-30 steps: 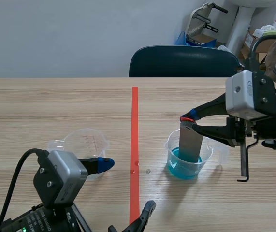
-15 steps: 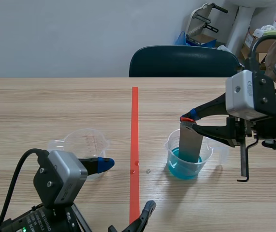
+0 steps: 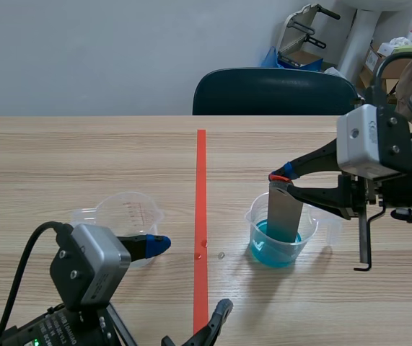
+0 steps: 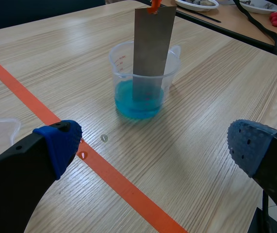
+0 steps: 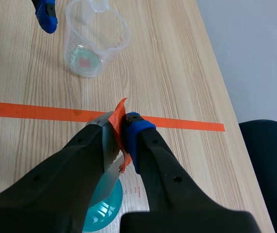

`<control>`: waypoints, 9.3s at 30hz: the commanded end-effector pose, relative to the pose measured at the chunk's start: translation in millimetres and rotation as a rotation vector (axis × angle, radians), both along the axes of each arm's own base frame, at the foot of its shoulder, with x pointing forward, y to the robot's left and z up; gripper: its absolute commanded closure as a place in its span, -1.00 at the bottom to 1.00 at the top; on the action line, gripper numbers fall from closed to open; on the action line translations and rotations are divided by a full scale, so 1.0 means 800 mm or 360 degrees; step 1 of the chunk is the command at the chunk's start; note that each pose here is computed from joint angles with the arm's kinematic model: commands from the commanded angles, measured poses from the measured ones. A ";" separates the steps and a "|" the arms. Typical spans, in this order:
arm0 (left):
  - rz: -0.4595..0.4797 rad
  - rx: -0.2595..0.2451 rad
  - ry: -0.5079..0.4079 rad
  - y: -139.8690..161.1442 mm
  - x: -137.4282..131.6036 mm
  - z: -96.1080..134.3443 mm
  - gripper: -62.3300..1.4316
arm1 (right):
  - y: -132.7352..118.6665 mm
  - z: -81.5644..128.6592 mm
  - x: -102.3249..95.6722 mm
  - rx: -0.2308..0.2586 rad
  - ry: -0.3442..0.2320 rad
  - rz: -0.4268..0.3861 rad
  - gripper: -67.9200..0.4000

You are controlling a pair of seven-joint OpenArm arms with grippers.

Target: Do the redox reaction experiment

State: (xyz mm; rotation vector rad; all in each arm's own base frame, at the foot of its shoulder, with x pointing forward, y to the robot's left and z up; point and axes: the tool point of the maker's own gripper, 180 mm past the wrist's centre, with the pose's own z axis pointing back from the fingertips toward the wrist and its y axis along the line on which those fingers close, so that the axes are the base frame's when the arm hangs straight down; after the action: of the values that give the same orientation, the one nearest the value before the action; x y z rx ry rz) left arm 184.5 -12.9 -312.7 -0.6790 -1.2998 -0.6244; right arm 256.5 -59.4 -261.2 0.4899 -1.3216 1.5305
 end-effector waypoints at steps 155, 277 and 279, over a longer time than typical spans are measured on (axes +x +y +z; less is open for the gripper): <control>0.0003 -0.0049 -0.0035 -0.005 0.003 0.012 -1.00 | -0.017 0.179 -0.011 0.0173 -0.0134 0.0214 0.96; 0.0015 -0.0041 -0.0125 -0.019 0.042 0.030 0.06 | -0.017 0.180 -0.012 0.0177 -0.0135 0.0217 0.96; 0.0017 -0.0029 -0.0142 -0.022 0.053 0.031 0.39 | -0.017 0.180 -0.012 0.0177 -0.0135 0.0217 0.96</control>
State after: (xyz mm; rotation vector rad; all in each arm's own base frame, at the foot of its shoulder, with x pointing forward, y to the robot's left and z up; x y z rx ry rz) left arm 222.2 -26.6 -294.9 -0.6508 -1.3644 -0.6470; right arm 245.2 -73.2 -132.5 0.6130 -1.4236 1.5997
